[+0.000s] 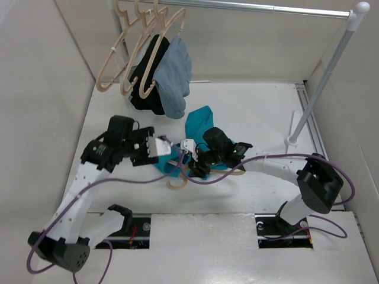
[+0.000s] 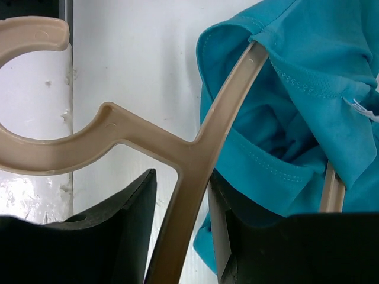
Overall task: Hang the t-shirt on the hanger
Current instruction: Place tshirt on hanger
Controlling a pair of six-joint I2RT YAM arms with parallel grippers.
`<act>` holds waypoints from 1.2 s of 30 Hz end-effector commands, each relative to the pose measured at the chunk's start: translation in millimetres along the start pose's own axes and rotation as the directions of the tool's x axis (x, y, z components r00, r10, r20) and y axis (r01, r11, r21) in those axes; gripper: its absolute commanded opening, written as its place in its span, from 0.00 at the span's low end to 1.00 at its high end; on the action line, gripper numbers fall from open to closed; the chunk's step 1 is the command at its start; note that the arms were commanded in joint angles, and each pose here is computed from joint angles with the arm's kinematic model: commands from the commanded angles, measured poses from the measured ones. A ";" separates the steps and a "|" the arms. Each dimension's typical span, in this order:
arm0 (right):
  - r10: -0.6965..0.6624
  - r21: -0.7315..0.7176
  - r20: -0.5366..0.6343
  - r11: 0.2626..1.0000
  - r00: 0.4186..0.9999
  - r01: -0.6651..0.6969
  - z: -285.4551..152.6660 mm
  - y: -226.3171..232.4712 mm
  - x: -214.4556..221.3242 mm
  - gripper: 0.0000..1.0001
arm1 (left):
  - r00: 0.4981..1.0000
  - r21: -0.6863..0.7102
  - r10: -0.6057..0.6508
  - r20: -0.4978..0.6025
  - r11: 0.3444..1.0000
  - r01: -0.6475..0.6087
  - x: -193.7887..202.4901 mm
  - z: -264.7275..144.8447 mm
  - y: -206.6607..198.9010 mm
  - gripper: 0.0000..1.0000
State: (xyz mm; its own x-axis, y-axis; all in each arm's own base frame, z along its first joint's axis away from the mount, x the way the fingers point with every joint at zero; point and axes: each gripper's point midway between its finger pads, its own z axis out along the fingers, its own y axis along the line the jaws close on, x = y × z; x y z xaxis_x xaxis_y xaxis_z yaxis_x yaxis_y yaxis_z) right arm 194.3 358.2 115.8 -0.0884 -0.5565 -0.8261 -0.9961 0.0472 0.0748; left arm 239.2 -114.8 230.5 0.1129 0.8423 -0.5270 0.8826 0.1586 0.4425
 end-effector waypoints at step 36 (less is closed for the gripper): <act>-0.087 -0.066 0.098 0.993 0.991 0.093 -13.3 3.9 -50.0 0.00 | 0.940 0.204 0.171 0.295 0.950 -0.237 33.6 144.5 -87.1 0.27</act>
State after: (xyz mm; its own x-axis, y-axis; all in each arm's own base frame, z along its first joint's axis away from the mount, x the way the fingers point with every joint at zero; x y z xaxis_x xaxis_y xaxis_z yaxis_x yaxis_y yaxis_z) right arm 185.1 359.1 132.5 -0.0731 -0.5553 -0.8284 -0.9952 -0.0139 0.0972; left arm 241.1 -155.3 53.0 0.4337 0.7267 -0.5327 0.8833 -0.2260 0.4108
